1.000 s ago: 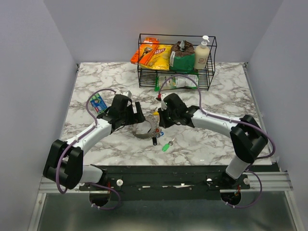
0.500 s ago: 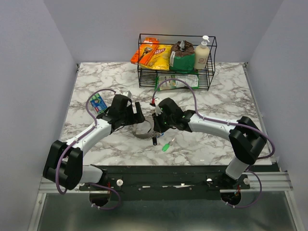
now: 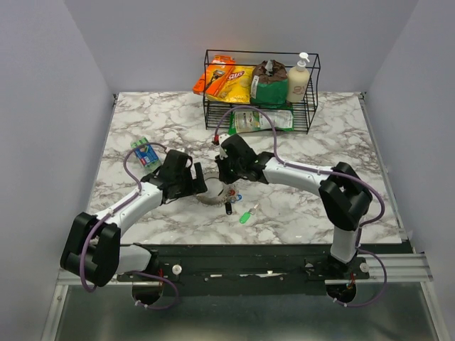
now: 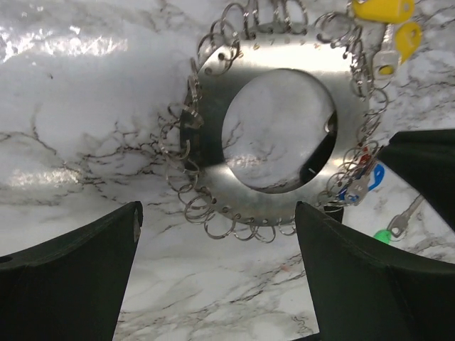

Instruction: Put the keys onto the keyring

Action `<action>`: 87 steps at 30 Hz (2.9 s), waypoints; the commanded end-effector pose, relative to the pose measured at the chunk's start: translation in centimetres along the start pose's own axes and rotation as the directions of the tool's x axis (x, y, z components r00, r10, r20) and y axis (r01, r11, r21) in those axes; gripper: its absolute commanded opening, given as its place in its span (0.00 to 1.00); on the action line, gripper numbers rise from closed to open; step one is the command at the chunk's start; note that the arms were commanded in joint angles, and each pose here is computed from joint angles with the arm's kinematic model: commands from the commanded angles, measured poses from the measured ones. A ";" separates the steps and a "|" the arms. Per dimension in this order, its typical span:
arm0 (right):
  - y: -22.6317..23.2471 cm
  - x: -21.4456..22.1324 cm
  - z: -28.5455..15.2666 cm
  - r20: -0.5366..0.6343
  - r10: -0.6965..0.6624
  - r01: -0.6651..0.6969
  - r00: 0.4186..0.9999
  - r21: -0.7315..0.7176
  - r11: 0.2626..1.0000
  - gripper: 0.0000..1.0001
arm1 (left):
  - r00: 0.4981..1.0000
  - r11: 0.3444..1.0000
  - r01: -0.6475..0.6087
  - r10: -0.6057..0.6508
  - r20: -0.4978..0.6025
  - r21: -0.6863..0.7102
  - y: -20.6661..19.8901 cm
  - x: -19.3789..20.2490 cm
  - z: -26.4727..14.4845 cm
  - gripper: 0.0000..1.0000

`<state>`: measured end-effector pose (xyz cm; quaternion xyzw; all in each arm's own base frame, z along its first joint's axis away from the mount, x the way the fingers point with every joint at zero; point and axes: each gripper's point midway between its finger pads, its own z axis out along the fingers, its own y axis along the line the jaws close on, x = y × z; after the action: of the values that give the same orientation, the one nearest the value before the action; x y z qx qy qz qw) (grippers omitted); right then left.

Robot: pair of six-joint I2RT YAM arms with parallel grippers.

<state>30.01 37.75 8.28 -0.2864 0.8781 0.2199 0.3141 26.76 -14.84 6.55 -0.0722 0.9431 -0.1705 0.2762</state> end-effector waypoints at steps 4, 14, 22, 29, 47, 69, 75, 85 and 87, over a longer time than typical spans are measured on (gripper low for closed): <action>-3.3 0.3 1.2 -0.046 0.089 -0.080 0.995 0.172 0.982 0.14 | 0.995 0.996 0.081 -0.079 -0.060 0.032 -0.1 2.3 1.4 0.96; -6.6 2.0 2.2 -0.094 0.162 -0.137 0.982 0.228 0.964 0.13 | 0.993 0.993 0.100 -0.096 -0.074 0.055 -0.9 1.9 3.5 0.96; -7.3 4.6 2.4 -0.168 0.185 -0.137 0.968 0.261 0.955 0.13 | 0.992 0.993 0.083 -0.075 -0.100 0.084 -2.2 1.0 5.6 0.95; -6.5 6.1 1.9 -0.214 0.187 -0.140 0.959 0.216 0.966 0.12 | 0.993 0.995 0.057 -0.048 -0.106 0.088 -2.9 -0.2 6.8 0.95; -3.5 7.2 -0.9 -0.233 0.198 -0.188 0.952 0.063 0.980 0.11 | 0.992 0.980 0.033 -0.009 -0.123 0.196 -6.9 -3.6 9.3 0.92; -1.7 4.6 -4.3 -0.112 0.254 -0.256 0.961 -0.003 0.967 0.10 | 0.998 0.980 -0.054 0.050 0.027 0.190 -9.2 -8.4 6.5 0.94; -2.4 4.2 -4.3 -0.089 0.235 -0.233 0.968 0.031 0.972 0.10 | 0.991 0.990 -0.072 0.058 0.119 0.123 -7.8 -9.7 3.6 0.94; -4.3 3.8 -4.2 -0.071 0.205 -0.196 0.976 0.111 0.974 0.10 | 0.991 0.997 -0.050 0.042 0.128 0.058 -4.6 -7.0 0.5 0.94; -4.8 3.6 -4.2 -0.063 0.204 -0.195 0.977 0.125 0.973 0.10 | 0.992 0.998 -0.049 0.043 0.118 0.043 -3.8 -6.0 0.4 0.94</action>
<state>27.51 31.23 7.18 -0.1879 0.9268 0.2104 0.2480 33.84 -19.11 11.18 -0.0447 0.9168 -0.2123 0.3354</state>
